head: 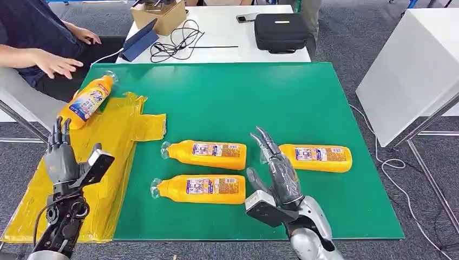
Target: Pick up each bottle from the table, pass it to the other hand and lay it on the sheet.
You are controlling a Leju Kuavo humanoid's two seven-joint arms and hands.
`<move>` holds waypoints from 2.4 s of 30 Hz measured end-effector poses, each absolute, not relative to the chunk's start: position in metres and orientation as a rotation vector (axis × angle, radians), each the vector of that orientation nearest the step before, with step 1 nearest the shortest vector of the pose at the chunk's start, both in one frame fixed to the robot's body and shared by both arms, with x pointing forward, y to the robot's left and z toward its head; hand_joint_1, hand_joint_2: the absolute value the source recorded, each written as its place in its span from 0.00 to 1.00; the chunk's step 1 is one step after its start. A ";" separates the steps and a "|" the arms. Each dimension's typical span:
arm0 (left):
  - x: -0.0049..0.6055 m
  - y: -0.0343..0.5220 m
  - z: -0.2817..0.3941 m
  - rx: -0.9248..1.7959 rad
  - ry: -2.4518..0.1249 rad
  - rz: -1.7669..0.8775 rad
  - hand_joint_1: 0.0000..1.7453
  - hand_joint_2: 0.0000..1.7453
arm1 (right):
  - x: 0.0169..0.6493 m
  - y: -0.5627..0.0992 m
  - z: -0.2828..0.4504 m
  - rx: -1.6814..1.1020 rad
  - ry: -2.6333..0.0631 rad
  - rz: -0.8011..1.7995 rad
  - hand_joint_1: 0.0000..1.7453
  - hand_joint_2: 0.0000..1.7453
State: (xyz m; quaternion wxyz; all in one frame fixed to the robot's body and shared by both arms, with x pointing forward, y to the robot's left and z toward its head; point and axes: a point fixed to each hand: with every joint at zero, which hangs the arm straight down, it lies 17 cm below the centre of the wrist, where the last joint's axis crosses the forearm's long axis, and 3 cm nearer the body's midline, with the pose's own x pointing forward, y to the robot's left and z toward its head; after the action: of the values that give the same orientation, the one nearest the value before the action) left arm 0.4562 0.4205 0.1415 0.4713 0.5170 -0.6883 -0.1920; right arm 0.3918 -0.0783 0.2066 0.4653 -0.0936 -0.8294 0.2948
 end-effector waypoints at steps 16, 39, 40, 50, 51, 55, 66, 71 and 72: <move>0.455 0.438 0.205 0.835 -1.950 0.062 0.00 0.00 | 0.390 -0.070 0.183 -0.268 -1.956 0.813 0.00 0.00; 0.476 0.390 0.254 0.198 -2.098 0.331 0.00 0.00 | 0.436 0.011 0.092 -0.351 -1.590 1.226 0.00 1.00; 0.476 0.387 0.255 0.202 -2.097 0.328 0.00 0.00 | 0.437 0.019 0.086 -0.345 -1.564 1.255 0.00 1.00; 0.470 0.375 0.259 0.193 -2.101 0.328 0.00 0.00 | 0.420 0.087 0.055 -0.267 -1.429 1.463 0.00 1.00; 0.470 0.374 0.259 0.195 -2.102 0.325 0.00 0.00 | 0.419 0.091 0.055 -0.260 -1.426 1.470 0.00 1.00; 0.471 0.369 0.259 0.193 -2.099 0.319 0.00 0.00 | 0.415 0.102 0.055 -0.245 -1.422 1.494 0.00 1.00; 0.471 0.366 0.259 0.185 -2.098 0.326 0.00 0.00 | 0.411 0.109 0.054 -0.223 -1.414 1.506 0.00 1.00; 0.474 0.366 0.265 0.182 -2.104 0.328 0.00 0.00 | 0.412 0.115 0.068 -0.280 -1.463 1.491 0.00 1.00; 0.476 0.366 0.266 0.181 -2.102 0.330 0.00 0.00 | 0.413 0.115 0.073 -0.305 -1.469 1.487 0.00 1.00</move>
State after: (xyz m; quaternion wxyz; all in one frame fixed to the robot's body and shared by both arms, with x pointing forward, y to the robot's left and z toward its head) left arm 0.4762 0.3657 0.2657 0.4820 0.0742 -0.8625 0.1353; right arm 0.4134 0.1146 0.0731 0.4921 -0.1255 -0.6053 0.6130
